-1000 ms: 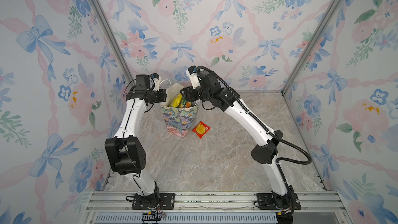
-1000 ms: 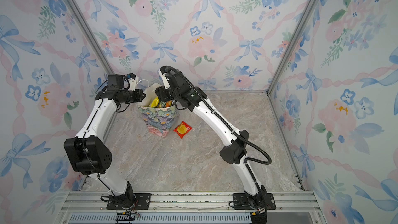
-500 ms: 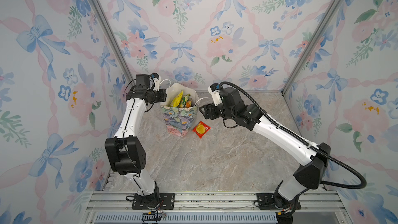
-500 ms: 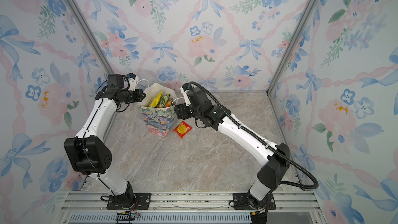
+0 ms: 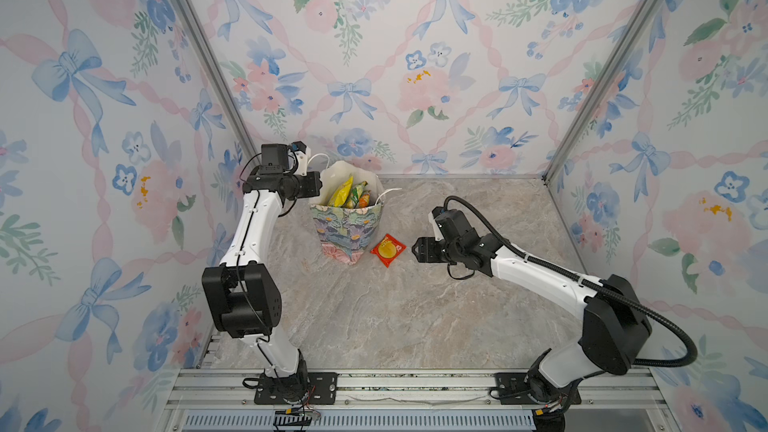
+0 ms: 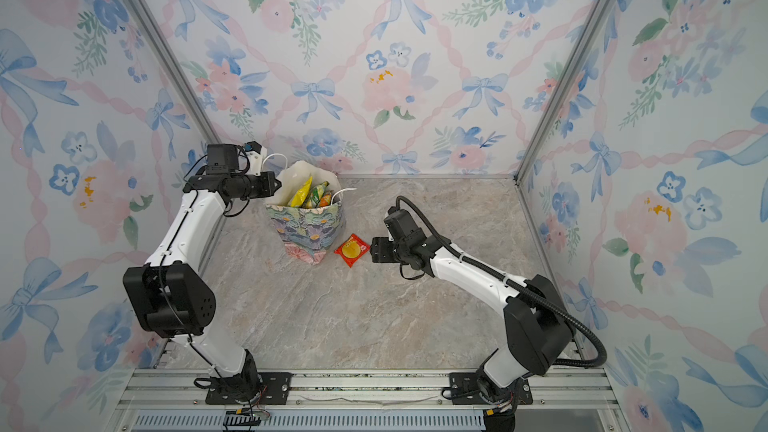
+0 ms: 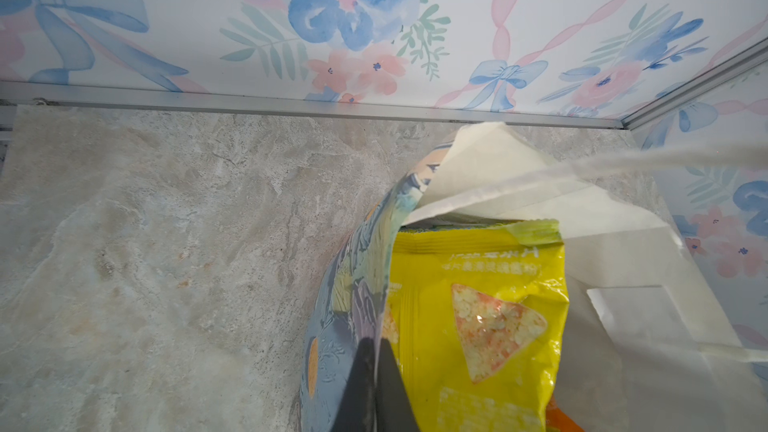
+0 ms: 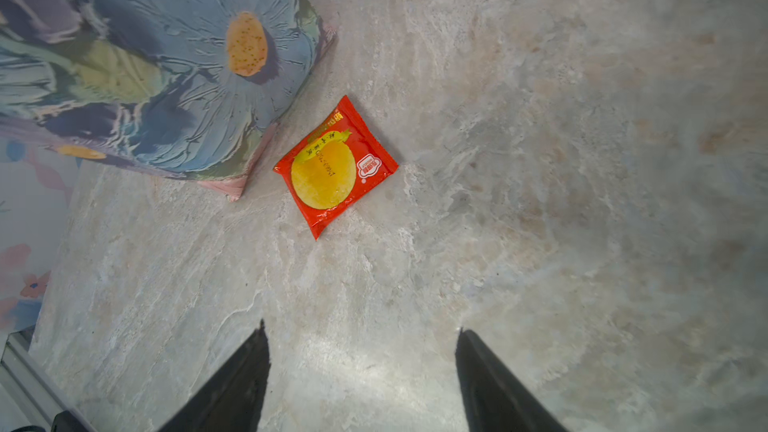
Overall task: Place the snacks into the paper bag
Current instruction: 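Reach the right gripper down to the red packet, then close the right gripper on the edge of the red packet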
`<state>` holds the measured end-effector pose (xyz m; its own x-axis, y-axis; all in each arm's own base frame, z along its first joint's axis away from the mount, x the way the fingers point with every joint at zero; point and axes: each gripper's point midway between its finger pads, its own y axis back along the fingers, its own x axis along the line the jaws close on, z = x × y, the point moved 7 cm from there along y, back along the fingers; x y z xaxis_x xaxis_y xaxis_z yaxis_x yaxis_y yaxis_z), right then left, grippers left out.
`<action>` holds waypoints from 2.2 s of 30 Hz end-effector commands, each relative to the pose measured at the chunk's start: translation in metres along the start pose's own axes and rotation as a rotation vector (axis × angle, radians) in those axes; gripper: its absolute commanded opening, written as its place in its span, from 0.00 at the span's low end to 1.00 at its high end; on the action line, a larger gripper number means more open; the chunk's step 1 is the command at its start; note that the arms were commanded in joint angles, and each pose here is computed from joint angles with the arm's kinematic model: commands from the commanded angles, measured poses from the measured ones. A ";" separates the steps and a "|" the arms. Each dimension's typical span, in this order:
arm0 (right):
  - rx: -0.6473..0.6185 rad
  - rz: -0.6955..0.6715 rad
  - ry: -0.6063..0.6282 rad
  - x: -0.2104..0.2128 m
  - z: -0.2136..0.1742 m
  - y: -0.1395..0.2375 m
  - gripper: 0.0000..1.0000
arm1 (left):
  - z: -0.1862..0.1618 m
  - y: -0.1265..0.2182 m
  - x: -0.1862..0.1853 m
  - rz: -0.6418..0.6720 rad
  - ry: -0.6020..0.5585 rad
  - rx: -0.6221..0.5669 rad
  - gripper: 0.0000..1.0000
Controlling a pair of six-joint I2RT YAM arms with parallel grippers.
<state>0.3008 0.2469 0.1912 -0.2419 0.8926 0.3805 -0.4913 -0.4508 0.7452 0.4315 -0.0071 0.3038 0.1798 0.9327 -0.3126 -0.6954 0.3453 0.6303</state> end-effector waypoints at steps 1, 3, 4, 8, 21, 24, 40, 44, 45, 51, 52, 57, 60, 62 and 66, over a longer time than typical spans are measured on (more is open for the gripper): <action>0.046 0.038 -0.023 -0.010 0.008 -0.027 0.73 | -0.008 -0.002 0.003 -0.006 0.029 0.036 0.00; 0.075 0.054 -0.017 -0.015 0.014 -0.040 0.71 | -0.008 -0.003 0.003 -0.011 0.031 0.039 0.00; 0.080 0.053 -0.015 -0.017 0.016 -0.045 0.71 | -0.008 -0.003 0.002 -0.012 0.032 0.040 0.00; 0.096 0.046 0.012 -0.021 0.025 -0.063 0.71 | -0.007 -0.002 0.002 -0.007 0.028 0.035 0.00; 0.153 0.059 0.015 -0.019 0.035 -0.112 0.68 | -0.009 -0.005 0.004 -0.011 0.032 0.045 0.00; 0.159 0.067 0.022 -0.015 0.035 -0.117 0.67 | -0.009 -0.005 0.004 -0.003 0.032 0.045 0.00; 0.231 0.054 0.064 -0.002 0.017 -0.149 0.53 | -0.009 -0.004 0.004 -0.002 0.029 0.042 0.00; 0.242 0.048 0.075 0.000 0.009 -0.154 0.43 | -0.009 -0.004 0.004 -0.003 0.032 0.042 0.00; 0.245 0.049 0.075 0.000 0.009 -0.154 0.40 | -0.009 -0.004 0.004 -0.001 0.030 0.042 0.00; 0.247 0.051 0.066 -0.001 0.005 -0.155 0.22 | -0.009 -0.003 0.004 0.000 0.029 0.041 0.00; 0.245 0.053 0.065 -0.001 0.005 -0.155 0.18 | -0.008 -0.004 0.004 -0.001 0.028 0.040 0.00; 0.219 0.061 0.064 -0.001 0.010 -0.144 0.04 | -0.009 -0.003 0.003 -0.003 0.028 0.040 0.00; 0.192 0.072 0.057 -0.001 0.017 -0.130 0.00 | -0.008 -0.003 0.003 -0.005 0.028 0.040 0.00; 0.171 0.079 0.056 0.001 0.021 -0.118 0.00 | -0.009 -0.004 0.004 -0.004 0.030 0.042 0.00; 0.114 0.091 0.061 0.005 0.032 -0.086 0.00 | -0.009 -0.004 0.004 -0.006 0.032 0.042 0.00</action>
<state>0.3708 0.2982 0.1055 -0.3176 0.8565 0.4068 -0.2993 -0.4976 0.8141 0.4315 -0.0075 0.3039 0.1822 0.9315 -0.3147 -0.6946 0.3485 0.6293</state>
